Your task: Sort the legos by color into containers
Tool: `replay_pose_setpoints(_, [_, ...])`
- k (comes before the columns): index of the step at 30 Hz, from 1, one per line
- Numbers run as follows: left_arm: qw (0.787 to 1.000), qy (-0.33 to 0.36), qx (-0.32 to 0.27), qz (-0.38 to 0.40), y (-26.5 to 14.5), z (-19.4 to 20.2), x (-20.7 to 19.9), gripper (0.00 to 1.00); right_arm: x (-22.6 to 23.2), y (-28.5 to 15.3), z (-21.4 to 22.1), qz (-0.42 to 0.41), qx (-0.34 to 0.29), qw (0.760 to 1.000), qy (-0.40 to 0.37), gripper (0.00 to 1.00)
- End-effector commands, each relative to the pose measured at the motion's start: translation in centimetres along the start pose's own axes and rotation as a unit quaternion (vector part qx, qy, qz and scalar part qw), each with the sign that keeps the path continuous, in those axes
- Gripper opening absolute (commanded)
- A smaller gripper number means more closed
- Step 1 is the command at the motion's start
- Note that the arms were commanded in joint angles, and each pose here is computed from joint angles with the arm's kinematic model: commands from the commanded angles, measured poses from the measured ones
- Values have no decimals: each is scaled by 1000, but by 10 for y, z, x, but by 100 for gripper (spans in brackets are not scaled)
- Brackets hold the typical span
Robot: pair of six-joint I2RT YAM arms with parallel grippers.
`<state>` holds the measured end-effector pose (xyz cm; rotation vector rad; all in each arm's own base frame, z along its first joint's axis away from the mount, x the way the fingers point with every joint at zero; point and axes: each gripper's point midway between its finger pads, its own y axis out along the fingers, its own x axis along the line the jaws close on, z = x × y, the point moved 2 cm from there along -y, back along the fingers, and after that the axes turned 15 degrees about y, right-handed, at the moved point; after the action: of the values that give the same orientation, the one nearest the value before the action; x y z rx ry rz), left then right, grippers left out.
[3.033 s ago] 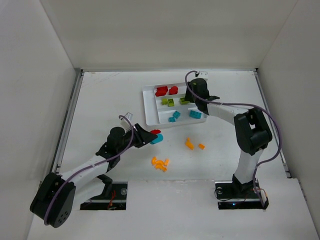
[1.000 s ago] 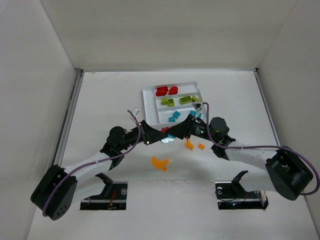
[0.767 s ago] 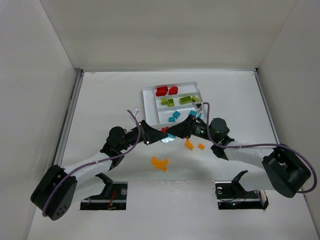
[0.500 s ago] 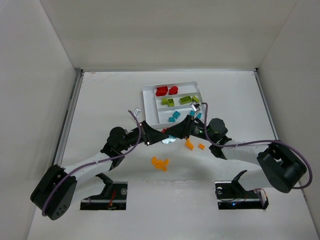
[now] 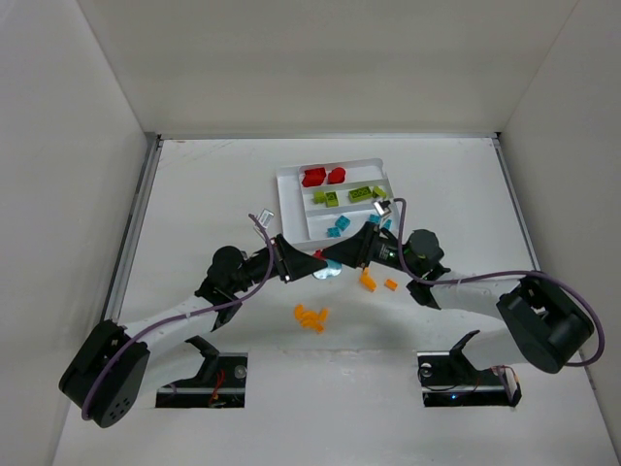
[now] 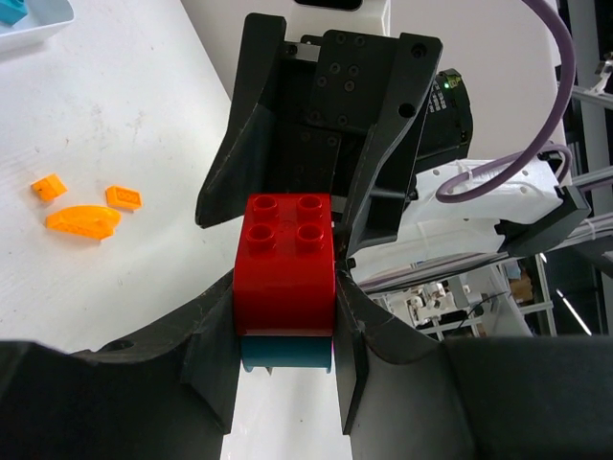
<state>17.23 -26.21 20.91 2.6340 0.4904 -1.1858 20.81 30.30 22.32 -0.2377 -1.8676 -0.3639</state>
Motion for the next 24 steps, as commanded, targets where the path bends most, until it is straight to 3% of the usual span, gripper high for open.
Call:
replay_pose_setpoints(1, [999, 34, -12, 36, -2, -9, -16, 25, 18, -2, -4, -39, -4, 999, -29, 60])
replay_pose_setpoints(7, [999, 34, -10, 38, -1, -8, -16, 25, 17, -3, -5, -37, -6, 999, -30, 44])
replay_pose_setpoints(12, [999, 30, -4, 33, 0, -4, -12, 26, 16, -4, -6, -36, -14, 999, -32, 38])
replay_pose_setpoints(19, [999, 27, -10, 17, -1, -7, -8, 53, 15, -7, -14, -29, -43, 998, -42, 36])
replay_pose_setpoints(24, [1000, 25, -7, 8, -2, -4, -5, 55, 14, -6, -19, -23, -58, 997, -42, 36])
